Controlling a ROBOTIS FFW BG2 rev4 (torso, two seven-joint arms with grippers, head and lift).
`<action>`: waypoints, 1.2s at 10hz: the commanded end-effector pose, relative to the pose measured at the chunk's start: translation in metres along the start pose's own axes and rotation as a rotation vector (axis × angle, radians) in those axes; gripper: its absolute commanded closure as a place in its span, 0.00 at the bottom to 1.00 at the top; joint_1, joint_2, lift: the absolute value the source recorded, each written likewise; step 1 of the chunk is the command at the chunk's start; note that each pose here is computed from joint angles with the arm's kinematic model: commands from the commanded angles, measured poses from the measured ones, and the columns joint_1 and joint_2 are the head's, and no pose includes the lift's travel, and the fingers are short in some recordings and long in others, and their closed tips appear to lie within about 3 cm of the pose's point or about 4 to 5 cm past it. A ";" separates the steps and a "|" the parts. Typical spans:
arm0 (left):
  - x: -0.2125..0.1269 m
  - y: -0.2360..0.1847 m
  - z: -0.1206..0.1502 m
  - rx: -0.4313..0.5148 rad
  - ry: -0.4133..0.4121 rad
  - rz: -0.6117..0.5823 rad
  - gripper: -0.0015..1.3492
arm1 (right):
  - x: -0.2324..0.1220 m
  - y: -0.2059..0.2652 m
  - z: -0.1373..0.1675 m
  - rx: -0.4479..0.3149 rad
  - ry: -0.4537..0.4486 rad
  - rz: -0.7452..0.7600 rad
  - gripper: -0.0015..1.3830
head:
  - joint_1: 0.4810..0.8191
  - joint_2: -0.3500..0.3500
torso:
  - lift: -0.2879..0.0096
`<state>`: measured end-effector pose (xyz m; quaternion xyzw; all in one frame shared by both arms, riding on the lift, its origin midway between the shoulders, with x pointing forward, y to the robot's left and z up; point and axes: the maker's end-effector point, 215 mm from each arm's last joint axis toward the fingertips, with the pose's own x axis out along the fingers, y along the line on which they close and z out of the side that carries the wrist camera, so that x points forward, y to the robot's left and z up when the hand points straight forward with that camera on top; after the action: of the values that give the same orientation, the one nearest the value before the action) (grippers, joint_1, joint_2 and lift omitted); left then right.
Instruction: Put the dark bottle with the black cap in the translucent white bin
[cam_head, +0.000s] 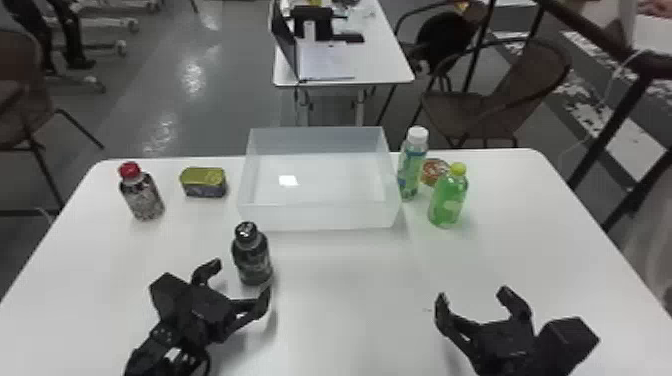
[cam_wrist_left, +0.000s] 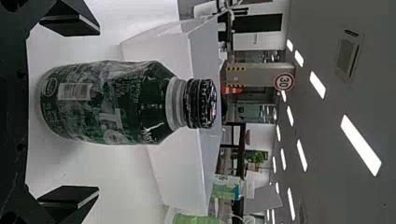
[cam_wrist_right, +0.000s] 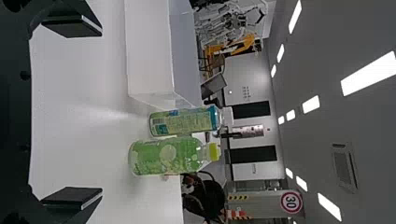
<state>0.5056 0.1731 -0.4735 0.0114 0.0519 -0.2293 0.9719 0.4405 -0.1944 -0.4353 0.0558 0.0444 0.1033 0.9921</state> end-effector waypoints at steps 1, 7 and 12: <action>0.016 -0.004 0.009 0.001 -0.016 -0.023 0.08 | 0.000 0.000 -0.001 0.001 0.002 0.000 0.07 | 0.63 0.47 | 0.65; 0.048 -0.002 0.012 0.049 -0.013 -0.030 0.14 | 0.001 0.001 -0.002 0.011 0.001 0.003 0.07 | 0.63 0.42 | 0.65; 0.038 0.025 0.019 0.116 -0.005 0.108 0.58 | -0.001 0.002 -0.004 0.021 0.005 0.003 0.07 | 0.63 0.47 | 0.65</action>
<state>0.5533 0.1777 -0.4645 0.0646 0.0368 -0.1796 0.9809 0.4385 -0.1922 -0.4393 0.0660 0.0479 0.1044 0.9912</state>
